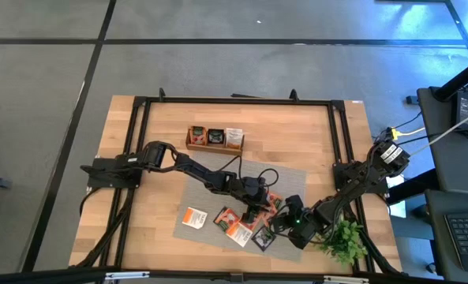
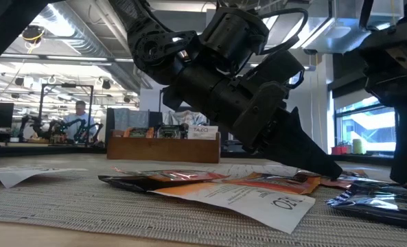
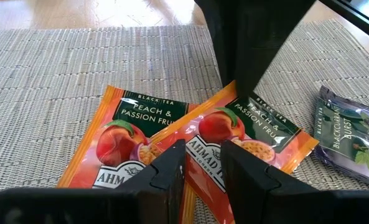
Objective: Pick & Place Tea
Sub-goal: Put the orange tea bag into the left section of the wooden organizer
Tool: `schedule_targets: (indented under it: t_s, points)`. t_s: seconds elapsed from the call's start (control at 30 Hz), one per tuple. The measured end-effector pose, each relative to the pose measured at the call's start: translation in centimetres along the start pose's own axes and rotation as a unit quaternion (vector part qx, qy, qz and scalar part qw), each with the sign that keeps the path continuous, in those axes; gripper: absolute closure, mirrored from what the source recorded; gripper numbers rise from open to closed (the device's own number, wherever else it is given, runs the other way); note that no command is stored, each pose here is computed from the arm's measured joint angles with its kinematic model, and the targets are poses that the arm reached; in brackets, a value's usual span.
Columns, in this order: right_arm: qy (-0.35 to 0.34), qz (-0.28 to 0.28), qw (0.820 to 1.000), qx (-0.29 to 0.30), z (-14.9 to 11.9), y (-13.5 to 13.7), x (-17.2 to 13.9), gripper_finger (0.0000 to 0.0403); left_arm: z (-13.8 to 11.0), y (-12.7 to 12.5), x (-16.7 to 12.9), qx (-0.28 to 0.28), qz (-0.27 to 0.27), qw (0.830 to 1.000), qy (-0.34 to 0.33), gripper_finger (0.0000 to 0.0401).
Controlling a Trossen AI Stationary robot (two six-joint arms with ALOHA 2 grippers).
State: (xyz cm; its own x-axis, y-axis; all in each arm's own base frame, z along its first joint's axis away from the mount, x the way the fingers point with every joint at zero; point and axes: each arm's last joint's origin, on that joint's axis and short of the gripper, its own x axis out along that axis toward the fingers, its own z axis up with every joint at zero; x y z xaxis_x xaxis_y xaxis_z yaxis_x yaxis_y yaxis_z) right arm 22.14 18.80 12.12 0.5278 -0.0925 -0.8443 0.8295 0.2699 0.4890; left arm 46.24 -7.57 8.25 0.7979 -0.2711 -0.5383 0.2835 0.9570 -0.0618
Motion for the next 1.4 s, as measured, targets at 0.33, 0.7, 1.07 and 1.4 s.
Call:
schedule_targets:
  t_s: [0.33, 0.7, 1.07, 1.4]
  points:
    - [-0.007, -0.015, 1.0, -0.024, 0.2, -0.3, -0.1, 0.0395, 0.1, 0.2, -0.1, -0.001, 0.0, 1.0, -0.001, 0.0301]
    - [-0.005, -0.045, 0.995, -0.085, 1.5, -0.1, -3.0, 0.0399, 3.8, 1.3, -4.1, 0.012, 0.015, 1.0, 0.013, 0.0301]
    - [-0.011, -0.109, 0.943, -0.313, 4.5, 4.0, -6.5, 0.0401, 5.8, 3.1, -8.5, -0.005, 0.034, 0.997, 0.069, 0.0301]
    - [0.011, -0.129, 0.896, -0.426, 7.7, 5.6, -5.7, 0.0401, 6.0, 2.0, -8.3, 0.004, 0.023, 0.997, 0.068, 0.0301]
